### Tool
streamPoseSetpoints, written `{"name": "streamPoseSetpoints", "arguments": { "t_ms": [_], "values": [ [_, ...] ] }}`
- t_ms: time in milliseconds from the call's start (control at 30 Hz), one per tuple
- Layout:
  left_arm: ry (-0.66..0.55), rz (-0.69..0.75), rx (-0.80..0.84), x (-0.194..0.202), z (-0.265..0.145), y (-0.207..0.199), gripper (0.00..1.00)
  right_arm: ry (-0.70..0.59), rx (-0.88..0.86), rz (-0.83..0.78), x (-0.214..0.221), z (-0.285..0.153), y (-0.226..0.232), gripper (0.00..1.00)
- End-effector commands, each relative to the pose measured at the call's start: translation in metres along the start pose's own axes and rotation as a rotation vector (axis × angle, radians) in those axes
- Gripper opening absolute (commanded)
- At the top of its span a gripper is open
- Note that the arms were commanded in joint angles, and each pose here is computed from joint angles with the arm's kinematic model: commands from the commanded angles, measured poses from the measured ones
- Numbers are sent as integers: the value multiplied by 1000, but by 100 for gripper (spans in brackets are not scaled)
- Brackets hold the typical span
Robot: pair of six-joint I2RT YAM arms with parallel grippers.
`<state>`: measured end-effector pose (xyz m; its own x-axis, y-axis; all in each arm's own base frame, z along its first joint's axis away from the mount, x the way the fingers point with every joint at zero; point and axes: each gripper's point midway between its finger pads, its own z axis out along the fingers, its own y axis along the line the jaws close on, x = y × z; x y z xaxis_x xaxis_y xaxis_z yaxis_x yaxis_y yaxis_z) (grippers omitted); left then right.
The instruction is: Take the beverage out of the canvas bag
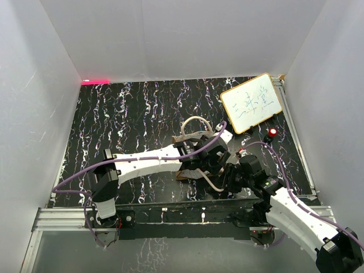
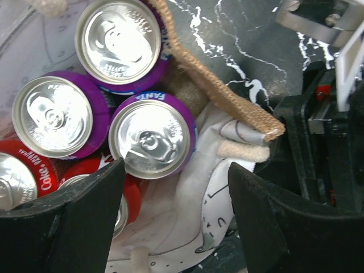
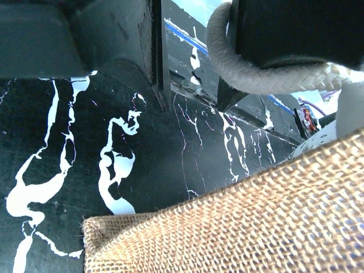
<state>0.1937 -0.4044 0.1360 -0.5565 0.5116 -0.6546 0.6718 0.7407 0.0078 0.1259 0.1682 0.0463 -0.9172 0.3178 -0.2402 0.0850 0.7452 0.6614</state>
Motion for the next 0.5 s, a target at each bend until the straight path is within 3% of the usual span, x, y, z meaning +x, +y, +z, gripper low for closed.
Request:
{"name": "streamPoseSetpoints", "arguments": {
  "t_ms": [0, 467],
  "values": [
    [-35, 4, -80, -10, -23, 21, 72, -25, 12, -18, -6, 3, -2, 40],
    [14, 27, -143, -3, 9, 21, 75, -27, 12, -18, -9, 2, 2, 40]
  ]
}}
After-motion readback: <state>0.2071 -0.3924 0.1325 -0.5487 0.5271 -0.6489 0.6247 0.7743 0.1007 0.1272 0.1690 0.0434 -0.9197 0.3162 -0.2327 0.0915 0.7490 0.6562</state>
